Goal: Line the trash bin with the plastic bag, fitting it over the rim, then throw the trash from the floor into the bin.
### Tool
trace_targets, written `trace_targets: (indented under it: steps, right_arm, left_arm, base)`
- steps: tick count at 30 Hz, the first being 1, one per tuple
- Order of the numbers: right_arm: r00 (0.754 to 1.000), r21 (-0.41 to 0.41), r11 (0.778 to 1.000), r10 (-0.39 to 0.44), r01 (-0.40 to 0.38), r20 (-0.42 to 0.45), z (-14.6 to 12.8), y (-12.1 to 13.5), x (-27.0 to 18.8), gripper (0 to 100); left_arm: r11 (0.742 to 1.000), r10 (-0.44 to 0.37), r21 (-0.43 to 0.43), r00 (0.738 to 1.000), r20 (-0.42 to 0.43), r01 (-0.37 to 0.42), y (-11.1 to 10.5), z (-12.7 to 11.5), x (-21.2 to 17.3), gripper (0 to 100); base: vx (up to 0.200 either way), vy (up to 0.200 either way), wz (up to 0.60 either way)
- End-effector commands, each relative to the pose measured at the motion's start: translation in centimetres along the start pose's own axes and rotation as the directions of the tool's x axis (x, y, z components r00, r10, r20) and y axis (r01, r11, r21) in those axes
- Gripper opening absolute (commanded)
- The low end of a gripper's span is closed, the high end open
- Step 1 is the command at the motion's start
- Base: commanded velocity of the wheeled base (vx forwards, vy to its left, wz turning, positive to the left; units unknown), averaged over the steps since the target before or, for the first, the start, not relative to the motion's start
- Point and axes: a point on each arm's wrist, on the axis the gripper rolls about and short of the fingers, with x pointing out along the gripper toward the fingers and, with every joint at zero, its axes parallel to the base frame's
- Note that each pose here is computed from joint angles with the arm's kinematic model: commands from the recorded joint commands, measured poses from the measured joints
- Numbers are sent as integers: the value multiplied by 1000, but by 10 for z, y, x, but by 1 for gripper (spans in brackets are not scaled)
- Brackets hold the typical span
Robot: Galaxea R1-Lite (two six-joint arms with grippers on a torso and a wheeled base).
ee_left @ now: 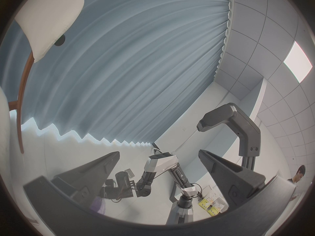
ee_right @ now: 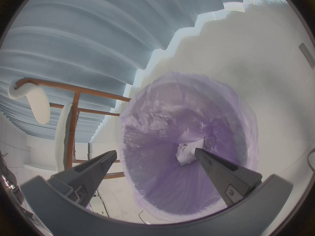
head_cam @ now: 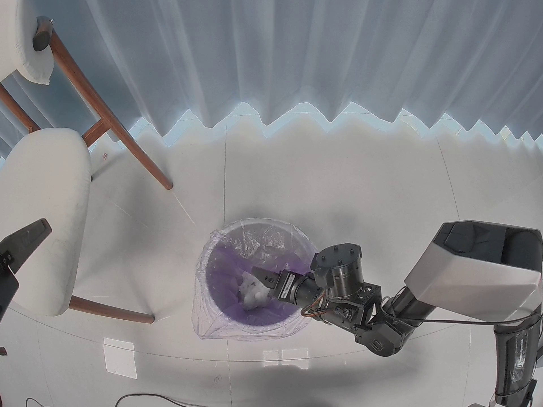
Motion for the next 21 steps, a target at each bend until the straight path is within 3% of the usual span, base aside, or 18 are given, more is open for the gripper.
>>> trace_targets:
  steps: [1,4,5,8,9,10,12,15,17,19,20,21]
  right_arm:
    - [992,5,997,79,-80,103,32,25,-32,100]
    - [939,-17,976,213,-217,271,82,68,-105,100]
    - [906,-36,966,253,-257,339,97,81,-136,100]
    - [823,-127,957,289,-260,490,123,94,-210,100]
    - [796,-172,963,269,-209,543,131,88,-236,100]
    - [784,-191,965,259,-181,564,133,85,-246,100]
    - [730,-293,955,172,40,661,137,57,-294,100]
    - [655,-341,882,50,325,754,120,21,-344,100]
    - [622,-346,836,7,426,783,102,9,-368,100]
    - [625,-341,800,-52,493,779,80,-4,-383,100]
    - [630,-333,785,-93,523,771,68,-11,-389,100]
    - [631,-329,780,-107,532,769,65,-13,-390,100]
  left_arm:
    - [1000,2,0,1000,0,-2,0,0,0,100]
    - [1000,1,2,1000,-1,-1,0,0,0,100]
    - [1000,2,3,1000,0,-2,0,0,0,100]
    - [1000,6,2,1000,2,-6,1,0,0,100]
    - [1000,9,3,1000,3,-9,1,0,0,100]
    - [1000,12,5,1000,5,-12,1,0,0,100]
    - [999,41,18,999,20,-41,2,2,-1,100]
    - [990,119,65,990,73,-124,3,9,-3,100]
    - [974,177,123,978,113,-191,3,19,-4,100]
    - [938,262,190,951,163,-291,2,31,-8,100]
    - [907,312,229,930,194,-352,0,36,-11,100]
    - [898,328,238,923,202,-371,0,38,-12,100]
  base:
    - [0,0,0]
    - [0,0,0]
    - [0,0,0]
    - [0,0,0]
    - [0,0,0]
    - [0,0,0]
    - [0,0,0]
    - [0,0,0]
    - [0,0,0]
    - [0,0,0]
    - [0,0,0]
    - [0,0,0]
